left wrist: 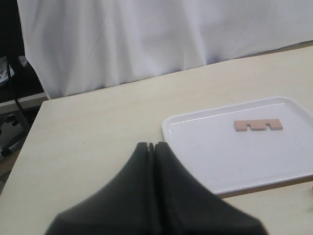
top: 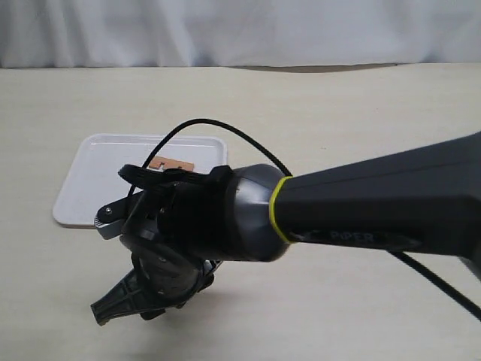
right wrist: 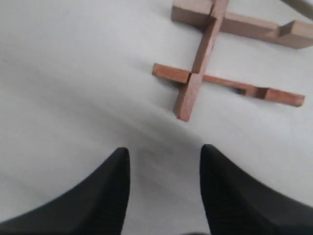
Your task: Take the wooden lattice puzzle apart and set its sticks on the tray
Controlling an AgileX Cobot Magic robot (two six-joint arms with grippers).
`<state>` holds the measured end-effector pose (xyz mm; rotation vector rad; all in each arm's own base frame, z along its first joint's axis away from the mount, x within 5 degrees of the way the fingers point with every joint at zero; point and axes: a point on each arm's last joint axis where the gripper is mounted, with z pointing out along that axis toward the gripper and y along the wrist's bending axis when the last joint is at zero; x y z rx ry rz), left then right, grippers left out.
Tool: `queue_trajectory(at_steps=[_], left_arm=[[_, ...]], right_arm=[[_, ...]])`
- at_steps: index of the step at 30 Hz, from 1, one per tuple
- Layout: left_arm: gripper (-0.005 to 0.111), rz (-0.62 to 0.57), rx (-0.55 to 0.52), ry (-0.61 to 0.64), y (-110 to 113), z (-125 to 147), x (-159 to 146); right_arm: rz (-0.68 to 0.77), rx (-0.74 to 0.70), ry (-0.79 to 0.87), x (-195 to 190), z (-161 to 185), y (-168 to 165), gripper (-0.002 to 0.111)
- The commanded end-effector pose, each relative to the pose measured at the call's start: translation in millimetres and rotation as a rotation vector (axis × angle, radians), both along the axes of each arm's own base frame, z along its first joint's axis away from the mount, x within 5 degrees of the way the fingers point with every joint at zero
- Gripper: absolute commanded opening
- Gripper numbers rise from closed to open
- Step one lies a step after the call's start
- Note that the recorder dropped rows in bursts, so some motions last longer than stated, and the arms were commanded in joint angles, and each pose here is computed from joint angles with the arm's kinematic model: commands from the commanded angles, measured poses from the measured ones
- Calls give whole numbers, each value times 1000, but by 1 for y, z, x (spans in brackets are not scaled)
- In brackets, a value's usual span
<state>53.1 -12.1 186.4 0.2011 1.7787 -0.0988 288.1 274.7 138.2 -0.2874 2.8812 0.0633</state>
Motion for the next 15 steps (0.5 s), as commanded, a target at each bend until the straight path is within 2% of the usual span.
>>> queue_trajectory(at_steps=[1,6,15], left_arm=[[0,11,2,-9,1,0,0],[0,11,2,-9,1,0,0],[0,11,2,-9,1,0,0]], right_arm=[[-56,-1,-48,10,-1,-8,43],[-78,36,-69,15,-1,-7,43],[-102,21,-45,16,-16,-7,39]])
